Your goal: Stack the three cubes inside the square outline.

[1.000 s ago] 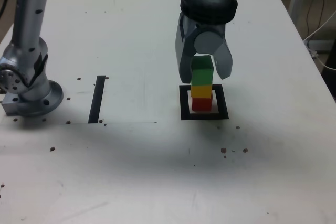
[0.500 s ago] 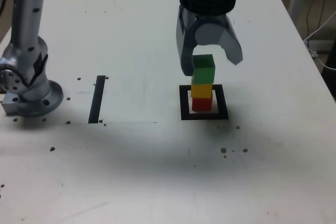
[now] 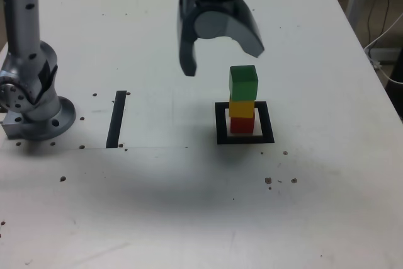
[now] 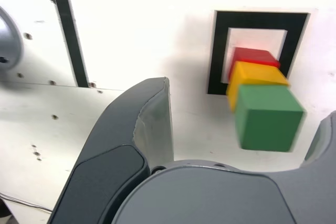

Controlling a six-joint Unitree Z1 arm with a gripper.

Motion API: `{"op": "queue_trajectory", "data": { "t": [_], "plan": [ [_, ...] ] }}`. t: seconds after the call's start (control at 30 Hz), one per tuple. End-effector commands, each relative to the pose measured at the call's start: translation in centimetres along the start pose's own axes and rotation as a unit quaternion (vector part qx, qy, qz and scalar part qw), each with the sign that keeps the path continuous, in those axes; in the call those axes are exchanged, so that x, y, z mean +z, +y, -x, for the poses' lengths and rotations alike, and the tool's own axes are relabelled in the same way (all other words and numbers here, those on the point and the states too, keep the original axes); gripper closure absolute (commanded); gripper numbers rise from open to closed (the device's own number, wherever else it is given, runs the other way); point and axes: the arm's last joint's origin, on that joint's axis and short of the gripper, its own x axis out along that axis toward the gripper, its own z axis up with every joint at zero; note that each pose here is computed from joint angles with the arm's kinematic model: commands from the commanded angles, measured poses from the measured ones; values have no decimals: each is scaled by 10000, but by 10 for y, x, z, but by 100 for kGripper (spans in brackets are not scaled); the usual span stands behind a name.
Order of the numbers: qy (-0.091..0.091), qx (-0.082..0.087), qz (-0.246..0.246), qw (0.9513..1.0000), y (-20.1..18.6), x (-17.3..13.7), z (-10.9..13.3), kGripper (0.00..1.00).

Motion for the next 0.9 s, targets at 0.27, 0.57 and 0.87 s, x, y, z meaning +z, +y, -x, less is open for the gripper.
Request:
{"op": "queue_trajectory", "data": {
  "t": [0.27,0.57,0.87],
  "plan": [
    [196,-31,-356,9992,9,-49,-16,0],
    [273,-136,-402,9987,13,-90,-51,0],
    [516,62,-415,9978,18,-115,-74,0]
  ]
}}
